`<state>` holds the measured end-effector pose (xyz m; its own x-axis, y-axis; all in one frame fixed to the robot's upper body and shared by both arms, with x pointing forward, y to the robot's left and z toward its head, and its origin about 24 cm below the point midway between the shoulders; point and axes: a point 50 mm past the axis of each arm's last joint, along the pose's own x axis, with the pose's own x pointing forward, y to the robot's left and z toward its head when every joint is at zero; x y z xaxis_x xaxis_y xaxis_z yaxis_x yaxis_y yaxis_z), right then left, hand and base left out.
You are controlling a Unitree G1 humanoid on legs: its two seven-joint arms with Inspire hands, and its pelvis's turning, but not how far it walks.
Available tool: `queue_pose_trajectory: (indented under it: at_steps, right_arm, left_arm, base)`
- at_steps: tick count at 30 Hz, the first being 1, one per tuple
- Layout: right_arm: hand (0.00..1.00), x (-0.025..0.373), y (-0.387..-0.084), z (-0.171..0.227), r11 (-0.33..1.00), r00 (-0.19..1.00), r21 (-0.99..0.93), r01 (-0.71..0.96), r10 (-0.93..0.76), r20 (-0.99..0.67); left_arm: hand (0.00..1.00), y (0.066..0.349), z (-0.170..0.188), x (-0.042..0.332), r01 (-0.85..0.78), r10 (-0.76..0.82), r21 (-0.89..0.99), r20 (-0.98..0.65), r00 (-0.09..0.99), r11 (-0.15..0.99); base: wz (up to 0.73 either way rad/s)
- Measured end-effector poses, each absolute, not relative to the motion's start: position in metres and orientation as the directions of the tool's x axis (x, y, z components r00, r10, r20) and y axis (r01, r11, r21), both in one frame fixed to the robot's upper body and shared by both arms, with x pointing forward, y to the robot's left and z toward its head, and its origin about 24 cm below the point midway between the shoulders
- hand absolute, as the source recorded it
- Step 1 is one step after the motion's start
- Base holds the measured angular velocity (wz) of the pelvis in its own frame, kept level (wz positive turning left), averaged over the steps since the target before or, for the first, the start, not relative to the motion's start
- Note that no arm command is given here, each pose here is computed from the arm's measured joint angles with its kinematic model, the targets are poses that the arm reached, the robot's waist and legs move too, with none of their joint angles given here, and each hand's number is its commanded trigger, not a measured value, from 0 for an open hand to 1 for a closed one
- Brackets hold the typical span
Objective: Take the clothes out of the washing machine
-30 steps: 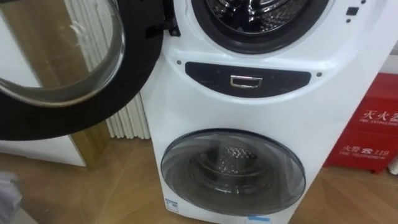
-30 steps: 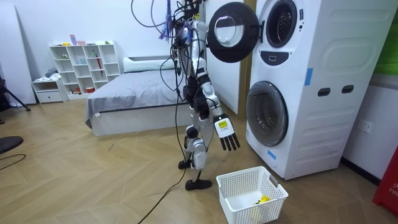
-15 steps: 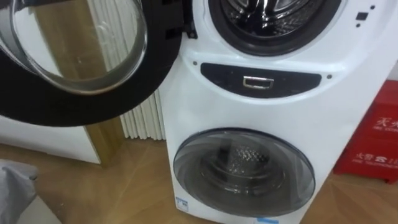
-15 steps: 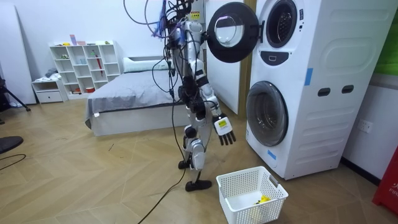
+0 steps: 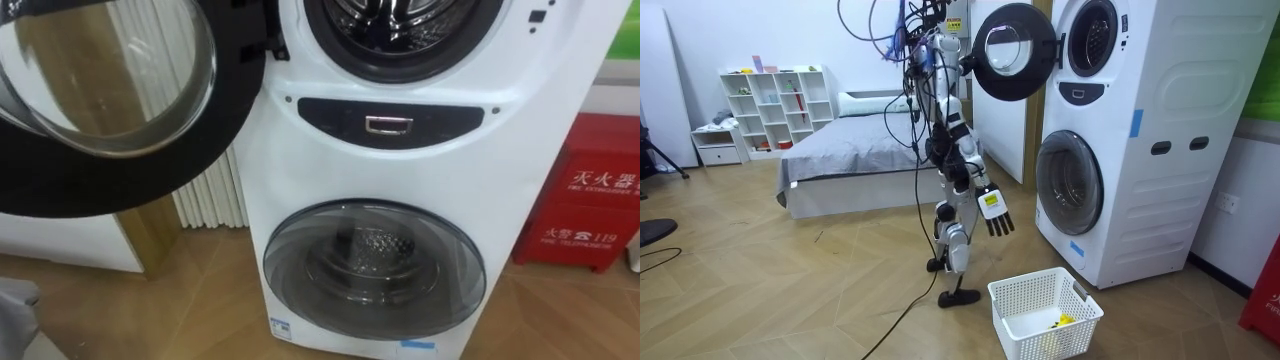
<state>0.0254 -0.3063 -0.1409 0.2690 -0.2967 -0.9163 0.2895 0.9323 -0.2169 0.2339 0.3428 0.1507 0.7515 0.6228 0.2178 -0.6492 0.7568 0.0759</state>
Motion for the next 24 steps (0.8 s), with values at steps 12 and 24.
queue_pose_trajectory:
  at_steps: [12, 24]
  right_arm:
    - [0.0, 0.033, -0.307, -0.138, 0.932, 0.314, -0.201, 0.302, -0.297, -0.902]
    - [0.0, 0.03, -0.298, -0.142, 0.944, 0.292, -0.189, 0.269, -0.267, -0.919]
  left_arm:
    - [0.0, 0.345, 0.14, 0.224, -0.672, 0.653, 0.005, 0.226, 0.722, 0.741]
    - [0.0, 0.33, 0.131, 0.211, -0.657, 0.628, 0.038, 0.258, 0.735, 0.753]
  base:
    - [-0.04]
    - [-0.02]
